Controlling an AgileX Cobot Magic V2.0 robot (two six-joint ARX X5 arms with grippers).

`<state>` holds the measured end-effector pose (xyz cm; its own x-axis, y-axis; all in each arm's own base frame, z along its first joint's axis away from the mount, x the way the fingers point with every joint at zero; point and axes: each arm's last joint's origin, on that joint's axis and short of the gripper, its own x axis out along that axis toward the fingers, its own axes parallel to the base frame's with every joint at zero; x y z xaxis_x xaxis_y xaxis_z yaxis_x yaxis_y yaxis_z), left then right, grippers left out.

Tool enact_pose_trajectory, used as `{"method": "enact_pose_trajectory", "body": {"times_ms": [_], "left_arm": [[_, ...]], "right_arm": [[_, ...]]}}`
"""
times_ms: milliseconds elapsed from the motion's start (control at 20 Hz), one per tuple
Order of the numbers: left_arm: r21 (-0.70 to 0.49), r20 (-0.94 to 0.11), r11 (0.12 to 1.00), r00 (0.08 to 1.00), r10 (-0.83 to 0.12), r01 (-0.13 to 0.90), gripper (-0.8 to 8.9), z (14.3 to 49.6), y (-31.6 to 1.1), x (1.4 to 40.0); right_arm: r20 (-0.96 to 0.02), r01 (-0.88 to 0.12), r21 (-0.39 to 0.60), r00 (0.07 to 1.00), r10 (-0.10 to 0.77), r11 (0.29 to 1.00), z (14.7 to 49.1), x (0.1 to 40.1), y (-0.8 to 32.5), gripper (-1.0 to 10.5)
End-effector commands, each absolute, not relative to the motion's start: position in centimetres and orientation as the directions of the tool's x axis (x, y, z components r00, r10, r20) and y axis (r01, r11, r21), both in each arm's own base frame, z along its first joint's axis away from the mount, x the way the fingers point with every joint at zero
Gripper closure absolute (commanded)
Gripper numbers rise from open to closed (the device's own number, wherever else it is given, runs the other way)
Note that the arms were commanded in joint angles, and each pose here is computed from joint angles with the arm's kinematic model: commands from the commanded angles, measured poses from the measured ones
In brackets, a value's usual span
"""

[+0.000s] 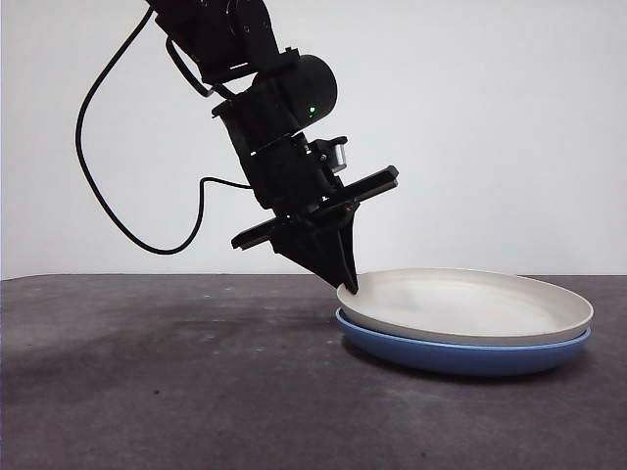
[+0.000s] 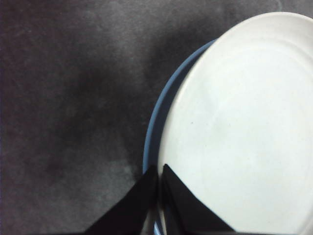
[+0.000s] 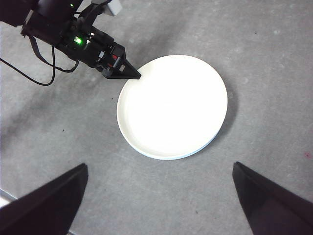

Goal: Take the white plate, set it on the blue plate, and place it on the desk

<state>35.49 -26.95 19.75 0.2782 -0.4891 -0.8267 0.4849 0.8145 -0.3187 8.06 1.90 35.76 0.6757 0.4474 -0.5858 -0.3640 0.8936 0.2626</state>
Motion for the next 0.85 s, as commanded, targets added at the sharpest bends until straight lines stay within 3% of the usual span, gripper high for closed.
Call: {"method": "enact_pose_trajectory", "body": {"times_ms": [50,150,200,550,700,850], "left_arm": [[-0.318,-0.82,0.804,0.28,-0.5,0.503,6.51,19.7,-27.8,35.7],[-0.318,-0.819,0.802,0.28,-0.501,0.505,4.68,19.8,-27.9,35.6],[-0.318,-0.819,0.802,0.28,-0.501,0.505,4.23,19.8,-27.9,35.6],[-0.298,-0.825,0.79,0.272,-0.496,0.536,4.11,23.0,-28.0,35.9],[-0.266,-0.819,0.769,0.284,-0.498,0.582,4.11,26.9,-27.4,35.7],[-0.254,-0.748,0.76,0.377,-0.547,0.599,4.11,32.2,-25.3,34.7]], "right_arm": [[-0.571,-0.366,0.261,0.688,0.448,0.893,36.4,7.9,1.9,4.7],[-0.57,-0.366,0.261,0.688,0.448,0.893,36.4,8.0,1.9,4.7],[-0.57,-0.366,0.26,0.688,0.448,0.893,36.4,8.0,1.9,4.7],[-0.57,-0.366,0.26,0.688,0.448,0.894,36.4,8.0,1.9,4.7],[-0.57,-0.366,0.26,0.689,0.448,0.894,36.4,8.0,1.9,4.7],[-0.571,-0.366,0.26,0.689,0.447,0.894,36.4,8.0,1.9,4.7]]}}
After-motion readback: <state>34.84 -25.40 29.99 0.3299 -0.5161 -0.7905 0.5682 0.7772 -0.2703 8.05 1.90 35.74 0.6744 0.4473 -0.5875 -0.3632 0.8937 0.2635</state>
